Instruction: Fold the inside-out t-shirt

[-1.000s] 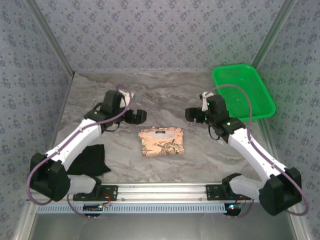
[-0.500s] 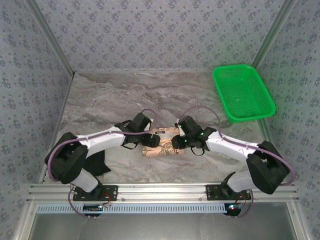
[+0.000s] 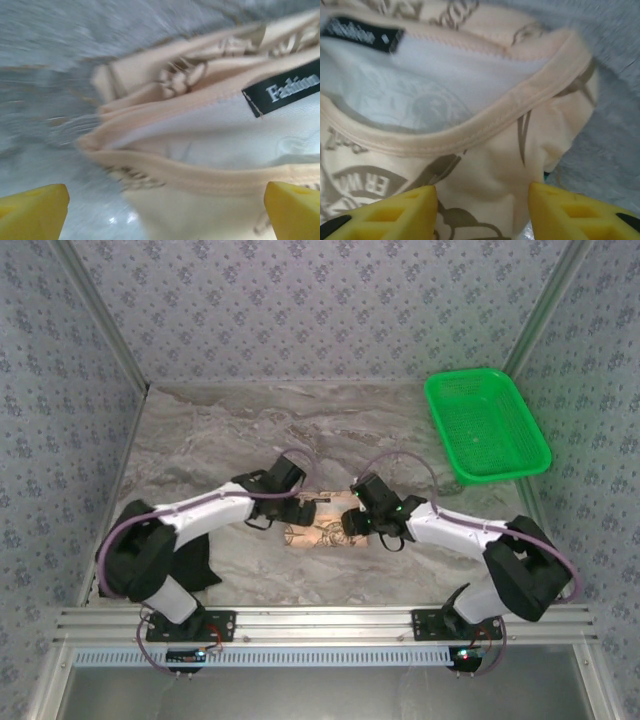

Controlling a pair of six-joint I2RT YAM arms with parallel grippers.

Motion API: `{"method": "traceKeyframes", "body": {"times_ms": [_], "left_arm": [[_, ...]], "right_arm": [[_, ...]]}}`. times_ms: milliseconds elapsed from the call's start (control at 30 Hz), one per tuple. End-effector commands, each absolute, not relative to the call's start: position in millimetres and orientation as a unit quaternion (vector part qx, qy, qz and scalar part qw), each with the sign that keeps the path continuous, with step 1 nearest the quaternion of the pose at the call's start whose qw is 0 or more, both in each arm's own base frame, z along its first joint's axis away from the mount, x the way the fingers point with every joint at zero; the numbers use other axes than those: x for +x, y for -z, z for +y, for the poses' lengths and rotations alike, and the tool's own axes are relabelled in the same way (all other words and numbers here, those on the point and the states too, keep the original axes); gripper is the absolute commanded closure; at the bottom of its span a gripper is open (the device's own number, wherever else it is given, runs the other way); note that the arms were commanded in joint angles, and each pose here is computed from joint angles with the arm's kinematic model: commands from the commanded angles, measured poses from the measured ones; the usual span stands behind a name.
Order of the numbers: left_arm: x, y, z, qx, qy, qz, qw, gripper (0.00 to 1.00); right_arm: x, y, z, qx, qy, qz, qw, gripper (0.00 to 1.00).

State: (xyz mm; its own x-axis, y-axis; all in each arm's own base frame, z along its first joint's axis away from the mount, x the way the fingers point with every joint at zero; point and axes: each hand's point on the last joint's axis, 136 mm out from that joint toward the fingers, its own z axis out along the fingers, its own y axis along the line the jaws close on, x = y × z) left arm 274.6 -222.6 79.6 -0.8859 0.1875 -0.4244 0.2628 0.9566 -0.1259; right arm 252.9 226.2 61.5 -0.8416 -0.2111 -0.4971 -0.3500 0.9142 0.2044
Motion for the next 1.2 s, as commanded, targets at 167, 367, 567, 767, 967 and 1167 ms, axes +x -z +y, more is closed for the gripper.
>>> {"method": "traceKeyframes", "body": {"times_ms": [167,367,567,767,967,1167], "left_arm": [[192.4,-110.0,-40.6,-0.302,0.028,0.947,0.106,0.0],[150.7,-71.8,-16.3,-0.396,0.045,0.916,0.044,0.0],[155.5,-17.6,-23.2,-0.407,0.028,0.912,-0.039,0.0],[167.3,21.7,-66.3,-0.393,0.091,0.911,-0.083,0.02],[200.0,10.8,-121.3,-0.34,0.116,0.932,-0.057,0.01],[228.0,-2.4,-197.2,-0.283,0.146,0.947,-0.049,0.0]], "right_arm": [[242.6,-104.3,270.7,-0.243,-0.145,0.917,0.282,0.35],[212.1,-81.6,315.3,-0.332,-0.184,0.895,0.233,0.34],[227.3,-58.9,309.2,-0.3,-0.124,0.918,0.228,0.31],[244.8,-32.5,270.0,-0.223,-0.071,0.949,0.212,0.3],[255.5,-25.0,234.6,-0.181,-0.061,0.96,0.204,0.3],[267.8,-24.6,206.0,-0.145,-0.073,0.966,0.2,0.3]]}}
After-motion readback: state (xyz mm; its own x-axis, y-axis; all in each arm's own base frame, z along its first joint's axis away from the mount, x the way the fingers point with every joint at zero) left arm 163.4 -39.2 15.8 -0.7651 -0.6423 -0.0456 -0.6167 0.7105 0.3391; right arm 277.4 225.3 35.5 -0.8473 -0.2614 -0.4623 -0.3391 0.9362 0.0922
